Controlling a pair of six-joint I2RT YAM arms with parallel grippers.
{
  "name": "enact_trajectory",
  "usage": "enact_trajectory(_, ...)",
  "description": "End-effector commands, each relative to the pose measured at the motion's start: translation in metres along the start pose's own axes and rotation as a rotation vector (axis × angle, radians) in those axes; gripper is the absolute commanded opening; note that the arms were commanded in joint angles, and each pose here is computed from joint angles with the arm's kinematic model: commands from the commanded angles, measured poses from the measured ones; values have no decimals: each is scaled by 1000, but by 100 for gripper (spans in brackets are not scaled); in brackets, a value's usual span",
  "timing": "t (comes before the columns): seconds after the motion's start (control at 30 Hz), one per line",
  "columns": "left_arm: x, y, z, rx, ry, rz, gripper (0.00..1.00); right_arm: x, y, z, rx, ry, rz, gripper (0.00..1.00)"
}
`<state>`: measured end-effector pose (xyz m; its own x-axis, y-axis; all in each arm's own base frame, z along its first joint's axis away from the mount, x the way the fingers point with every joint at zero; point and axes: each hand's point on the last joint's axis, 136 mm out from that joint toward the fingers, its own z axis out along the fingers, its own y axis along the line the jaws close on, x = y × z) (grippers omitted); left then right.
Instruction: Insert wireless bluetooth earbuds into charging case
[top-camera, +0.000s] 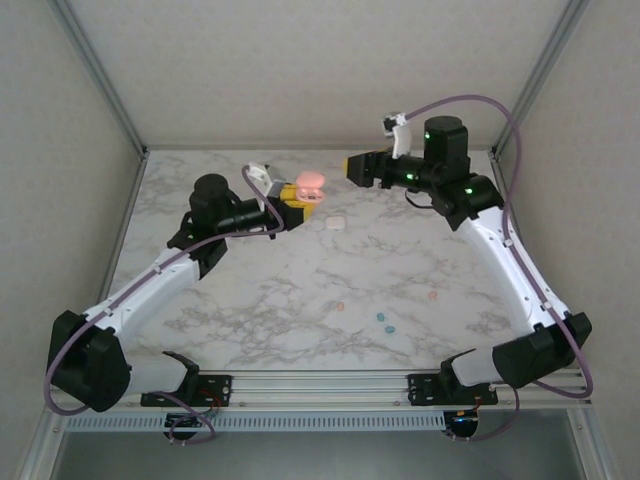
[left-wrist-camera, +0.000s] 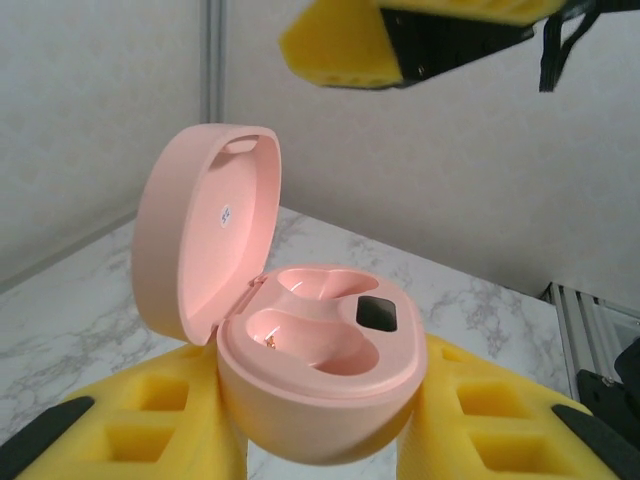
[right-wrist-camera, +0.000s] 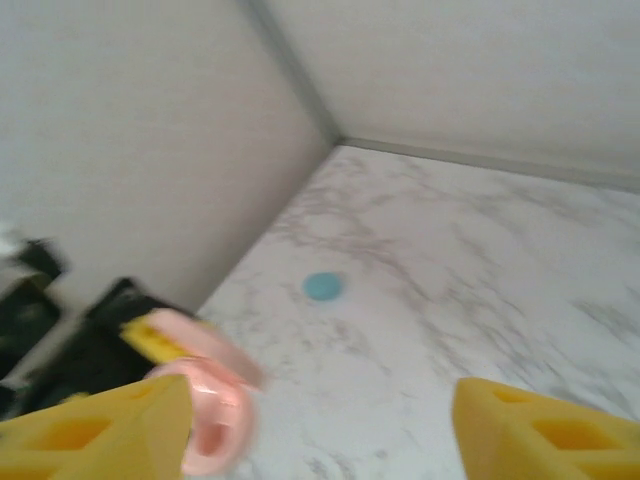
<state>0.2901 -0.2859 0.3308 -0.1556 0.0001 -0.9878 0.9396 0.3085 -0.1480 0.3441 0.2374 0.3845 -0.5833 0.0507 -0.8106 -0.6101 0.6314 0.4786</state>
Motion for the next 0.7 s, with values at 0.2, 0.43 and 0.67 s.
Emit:
enact_trajectory(0.2,-24,-21,-24,-39,-101,32,24,138,-114,-23,478,327,499,48)
enact_trajectory(0.43,-24,-31,-32,-39,-110,41,24,224,-180,-73,856,369,685,49)
enact_trajectory(0.67,-24,-33,-29,-28,-101,47,24,295,-219,-119,954,253,986,48)
